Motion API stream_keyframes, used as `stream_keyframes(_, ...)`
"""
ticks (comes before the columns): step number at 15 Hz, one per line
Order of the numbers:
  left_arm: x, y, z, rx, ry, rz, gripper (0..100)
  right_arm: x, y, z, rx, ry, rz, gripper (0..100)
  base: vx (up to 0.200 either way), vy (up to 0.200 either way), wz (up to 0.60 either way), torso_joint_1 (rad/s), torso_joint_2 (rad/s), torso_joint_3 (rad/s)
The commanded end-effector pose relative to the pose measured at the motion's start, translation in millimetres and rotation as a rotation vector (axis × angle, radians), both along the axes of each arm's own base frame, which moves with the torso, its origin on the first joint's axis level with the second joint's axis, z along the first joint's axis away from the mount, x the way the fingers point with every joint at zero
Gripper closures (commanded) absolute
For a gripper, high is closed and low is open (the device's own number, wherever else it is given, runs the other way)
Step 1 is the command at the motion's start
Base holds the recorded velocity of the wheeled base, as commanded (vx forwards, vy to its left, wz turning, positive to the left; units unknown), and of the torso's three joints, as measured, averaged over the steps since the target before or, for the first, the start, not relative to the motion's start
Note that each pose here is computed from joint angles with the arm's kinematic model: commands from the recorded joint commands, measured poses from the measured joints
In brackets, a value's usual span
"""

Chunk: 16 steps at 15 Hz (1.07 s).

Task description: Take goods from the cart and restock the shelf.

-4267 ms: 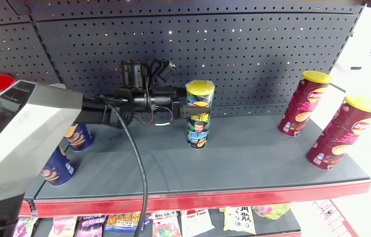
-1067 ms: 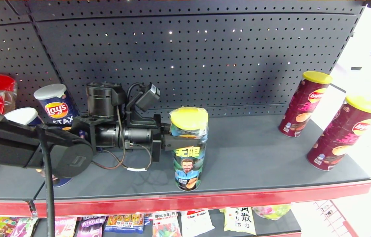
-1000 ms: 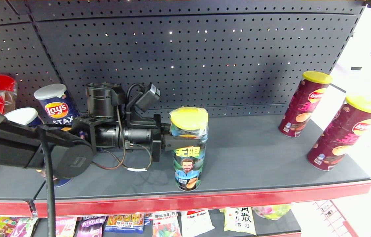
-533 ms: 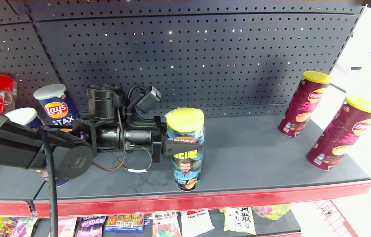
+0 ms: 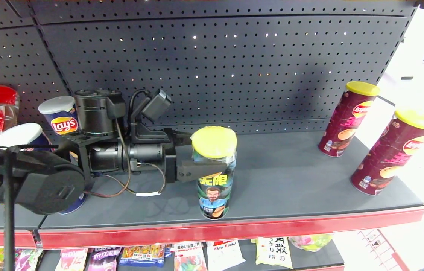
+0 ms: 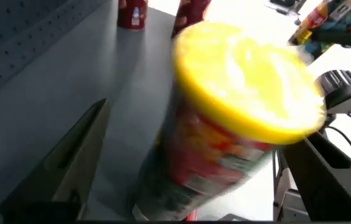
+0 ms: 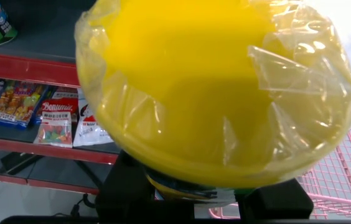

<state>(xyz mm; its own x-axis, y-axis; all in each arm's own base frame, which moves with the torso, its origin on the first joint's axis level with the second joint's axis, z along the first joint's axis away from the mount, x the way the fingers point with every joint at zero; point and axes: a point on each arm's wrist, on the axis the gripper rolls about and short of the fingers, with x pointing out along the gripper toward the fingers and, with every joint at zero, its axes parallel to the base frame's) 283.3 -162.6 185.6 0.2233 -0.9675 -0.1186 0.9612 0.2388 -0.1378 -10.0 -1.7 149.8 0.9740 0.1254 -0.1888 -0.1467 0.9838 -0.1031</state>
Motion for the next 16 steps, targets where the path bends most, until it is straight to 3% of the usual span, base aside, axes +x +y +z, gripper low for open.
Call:
stream_keyframes(1,-7.6,9.5,16.6,-0.023,-0.044,0.016,0,2.7,0.4,2.4,-0.003,0.012,0.002,100,0.0,0.0,0.0,0.0,0.0,0.0)
stream_keyframes(8,-14.6,21.8,42.3,-0.067,-0.101,0.05,0,3.2,0.5,8.4,-0.001,0.002,0.005,100,0.0,0.0,0.0,0.0,0.0,0.0)
stream_keyframes(10,-14.2,27.5,53.9,-0.071,-0.149,0.197,0,8.6,1.3,21.7,-0.003,0.003,0.013,100,0.0,0.0,0.0,0.0,0.0,0.0)
stream_keyframes(12,-19.6,28.7,61.2,-0.063,-0.174,0.457,0,18.1,3.2,42.6,-0.004,0.003,0.037,100,0.0,0.0,0.0,0.0,0.0,0.0)
stream_keyframes(13,-21.8,27.8,61.7,-0.06,-0.175,0.532,0,22.4,4.2,50.9,-0.001,0.005,0.057,100,0.0,0.0,0.0,0.0,0.0,0.0)
stream_keyframes(14,-28.2,26.8,63.3,-0.063,-0.175,0.592,0,32.5,6.2,62.8,-0.007,0.016,0.071,100,0.0,0.0,0.0,0.0,0.0,0.0)
stream_keyframes(15,-41.9,33.5,67.2,-0.061,-0.169,0.597,0,46.4,9.5,79.1,-0.015,0.027,0.103,100,0.0,0.0,0.0,0.0,0.0,0.0)
stream_keyframes(16,-52.0,38.6,64.5,-0.032,-0.139,0.598,0,57.4,13.2,88.9,-0.015,0.041,0.142,100,0.0,0.0,0.0,0.0,0.0,0.0)
